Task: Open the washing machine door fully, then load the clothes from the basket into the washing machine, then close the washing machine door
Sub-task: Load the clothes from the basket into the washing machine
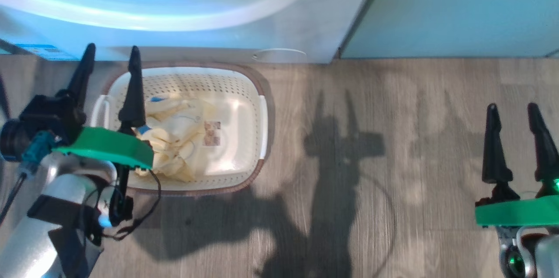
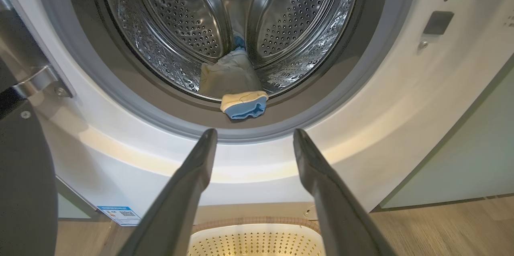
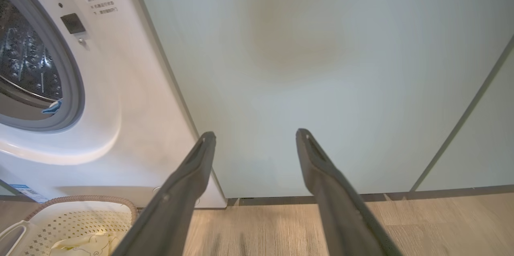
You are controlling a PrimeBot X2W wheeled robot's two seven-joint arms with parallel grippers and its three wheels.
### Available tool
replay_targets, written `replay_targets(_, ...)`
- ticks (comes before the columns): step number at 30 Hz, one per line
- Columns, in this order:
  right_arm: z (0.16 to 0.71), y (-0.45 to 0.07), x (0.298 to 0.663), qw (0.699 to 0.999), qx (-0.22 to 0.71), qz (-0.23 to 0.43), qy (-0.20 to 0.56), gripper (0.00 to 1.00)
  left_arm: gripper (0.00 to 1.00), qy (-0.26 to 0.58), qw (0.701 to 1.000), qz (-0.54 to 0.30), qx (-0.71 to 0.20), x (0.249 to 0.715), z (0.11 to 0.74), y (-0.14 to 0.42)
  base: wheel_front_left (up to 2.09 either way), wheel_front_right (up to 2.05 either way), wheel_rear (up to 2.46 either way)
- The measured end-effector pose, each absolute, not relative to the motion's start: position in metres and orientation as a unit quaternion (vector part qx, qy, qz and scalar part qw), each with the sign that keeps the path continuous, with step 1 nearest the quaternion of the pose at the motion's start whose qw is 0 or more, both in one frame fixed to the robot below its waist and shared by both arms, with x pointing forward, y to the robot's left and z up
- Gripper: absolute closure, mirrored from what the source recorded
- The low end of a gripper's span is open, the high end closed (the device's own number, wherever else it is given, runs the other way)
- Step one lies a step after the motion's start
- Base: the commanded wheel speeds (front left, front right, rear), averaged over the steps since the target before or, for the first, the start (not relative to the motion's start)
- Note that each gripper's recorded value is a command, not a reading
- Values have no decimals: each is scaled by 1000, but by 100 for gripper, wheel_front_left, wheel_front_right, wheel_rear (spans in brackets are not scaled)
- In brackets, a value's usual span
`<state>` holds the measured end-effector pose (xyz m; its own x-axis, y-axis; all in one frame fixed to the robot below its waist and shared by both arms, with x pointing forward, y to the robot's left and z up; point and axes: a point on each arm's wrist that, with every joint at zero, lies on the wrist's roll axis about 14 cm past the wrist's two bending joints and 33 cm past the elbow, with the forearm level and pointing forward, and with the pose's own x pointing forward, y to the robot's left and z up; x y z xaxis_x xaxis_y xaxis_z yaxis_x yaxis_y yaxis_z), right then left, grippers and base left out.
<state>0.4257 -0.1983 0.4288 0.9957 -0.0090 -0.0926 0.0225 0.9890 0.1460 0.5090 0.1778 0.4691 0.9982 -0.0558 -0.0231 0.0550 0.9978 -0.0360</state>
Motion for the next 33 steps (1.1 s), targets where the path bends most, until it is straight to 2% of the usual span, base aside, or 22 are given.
replay_targets(14, 447, -177, 414, 997, 73, 25, 31, 0, 0, 27, 999, -10, -35, 460, 481, 181, 0, 0, 0)
replay_targets(33, 453, -172, 407, 996, 75, 31, 26, 0, 0, 34, 998, -6, -45, 445, 483, 178, 0, 0, 0)
